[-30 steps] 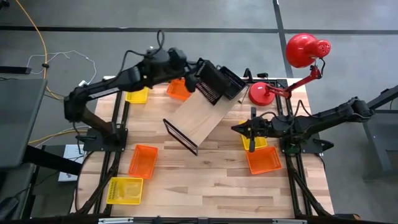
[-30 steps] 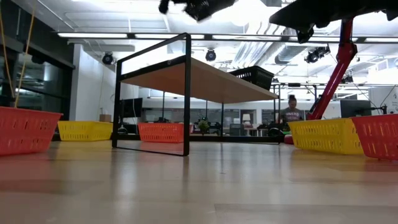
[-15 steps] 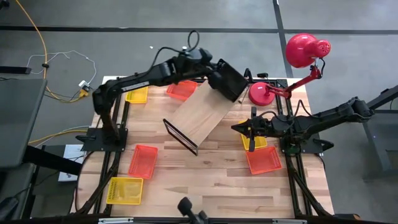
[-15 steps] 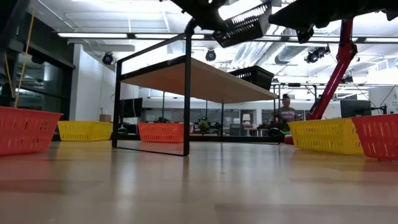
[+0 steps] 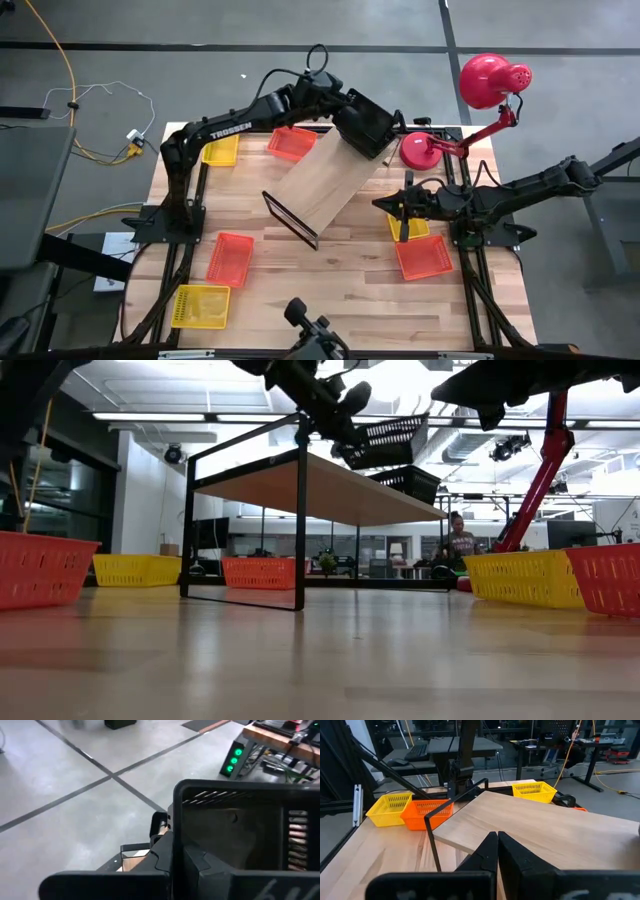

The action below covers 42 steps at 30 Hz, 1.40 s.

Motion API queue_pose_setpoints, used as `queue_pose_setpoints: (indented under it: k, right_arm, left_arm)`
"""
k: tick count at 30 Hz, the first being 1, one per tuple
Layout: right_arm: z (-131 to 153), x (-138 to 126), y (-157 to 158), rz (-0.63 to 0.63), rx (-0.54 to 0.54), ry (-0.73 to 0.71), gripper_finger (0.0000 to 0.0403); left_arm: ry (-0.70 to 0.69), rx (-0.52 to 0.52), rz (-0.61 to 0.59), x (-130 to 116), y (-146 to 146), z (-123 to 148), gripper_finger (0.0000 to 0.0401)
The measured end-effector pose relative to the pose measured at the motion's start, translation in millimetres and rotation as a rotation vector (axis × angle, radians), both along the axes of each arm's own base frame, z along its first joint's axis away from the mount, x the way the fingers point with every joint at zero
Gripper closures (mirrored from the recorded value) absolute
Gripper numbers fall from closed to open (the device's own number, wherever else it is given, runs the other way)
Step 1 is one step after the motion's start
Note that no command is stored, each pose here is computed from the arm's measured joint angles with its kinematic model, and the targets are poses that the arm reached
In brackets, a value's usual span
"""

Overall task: Stack baskets on shelf by color
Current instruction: Stack the black basket on top of the black baskets on the shelf

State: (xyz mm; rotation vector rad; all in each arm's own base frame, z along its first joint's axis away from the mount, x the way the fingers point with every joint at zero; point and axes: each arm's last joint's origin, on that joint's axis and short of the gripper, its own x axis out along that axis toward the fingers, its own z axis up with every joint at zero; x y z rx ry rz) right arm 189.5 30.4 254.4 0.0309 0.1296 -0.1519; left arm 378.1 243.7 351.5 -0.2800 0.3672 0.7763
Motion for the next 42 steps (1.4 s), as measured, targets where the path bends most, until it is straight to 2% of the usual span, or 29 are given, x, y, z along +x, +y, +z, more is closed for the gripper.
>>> queue_pose_setpoints:
  k: [12,28,36,42]
  right_arm:
    - [0.0,0.0,-0.2,-0.008,-0.001,0.000,0.0402]
    - [0.1,-0.1,-0.4,-0.013,-0.011,0.000,0.0402]
    - [0.0,0.0,-0.7,-0.022,-0.029,0.003,0.0402]
    - [0.1,0.0,-0.9,-0.023,-0.025,0.002,0.0402]
  left_arm:
    - [0.023,-0.064,-0.028,-8.5,11.0,-12.9,0.0401]
    - [0.022,-0.071,-0.084,-4.6,9.2,-19.8,0.0397]
    - [0.041,-0.035,-0.117,-0.7,4.2,-19.0,0.0362]
    - [0.041,-0.033,-0.156,-0.4,3.8,-18.9,0.0317]
